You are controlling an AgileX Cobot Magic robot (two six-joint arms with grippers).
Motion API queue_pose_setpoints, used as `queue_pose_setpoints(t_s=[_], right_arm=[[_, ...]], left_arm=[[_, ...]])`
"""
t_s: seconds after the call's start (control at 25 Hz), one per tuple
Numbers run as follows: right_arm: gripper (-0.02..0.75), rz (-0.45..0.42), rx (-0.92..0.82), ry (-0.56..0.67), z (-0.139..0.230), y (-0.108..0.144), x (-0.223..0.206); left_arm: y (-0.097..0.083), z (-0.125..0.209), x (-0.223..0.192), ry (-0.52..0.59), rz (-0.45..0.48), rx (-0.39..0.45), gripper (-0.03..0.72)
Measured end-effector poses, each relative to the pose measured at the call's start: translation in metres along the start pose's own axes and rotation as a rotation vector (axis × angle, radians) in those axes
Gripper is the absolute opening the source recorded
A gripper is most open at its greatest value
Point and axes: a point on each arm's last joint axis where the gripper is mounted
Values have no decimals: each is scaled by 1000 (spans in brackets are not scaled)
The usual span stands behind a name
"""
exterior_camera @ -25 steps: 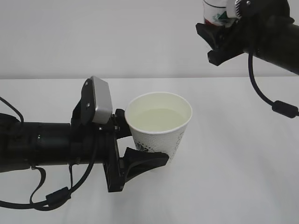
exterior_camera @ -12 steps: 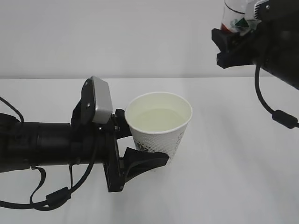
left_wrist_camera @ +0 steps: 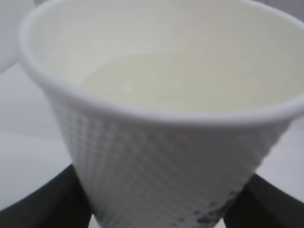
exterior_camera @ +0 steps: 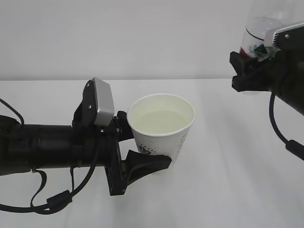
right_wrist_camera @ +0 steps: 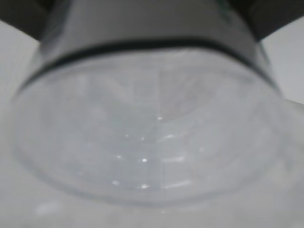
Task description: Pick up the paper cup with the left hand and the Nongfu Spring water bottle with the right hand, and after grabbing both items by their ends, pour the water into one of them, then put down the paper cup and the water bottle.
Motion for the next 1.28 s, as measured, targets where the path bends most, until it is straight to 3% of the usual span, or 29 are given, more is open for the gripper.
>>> queue_pose_setpoints(t_s=[0.56,1.0,1.28], right_arm=[[474,179,-129,63,38,-3,38],[474,195,-121,66,43,-2,45],[474,196,-119,64,43,-3,45]], left_arm=[[0,0,0,1,-1,0,543],[0,0,0,-1,-4,2,543],[6,-4,0,-45,-62,54,543]])
Point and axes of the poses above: a point on each arm's last joint axis where the gripper is mounted, x pointing back along that axis away from the gripper, y along the wrist's bending axis when the last joint is at zero, z = x × y, and after that the axes turned 12 degrees about x, right-handed
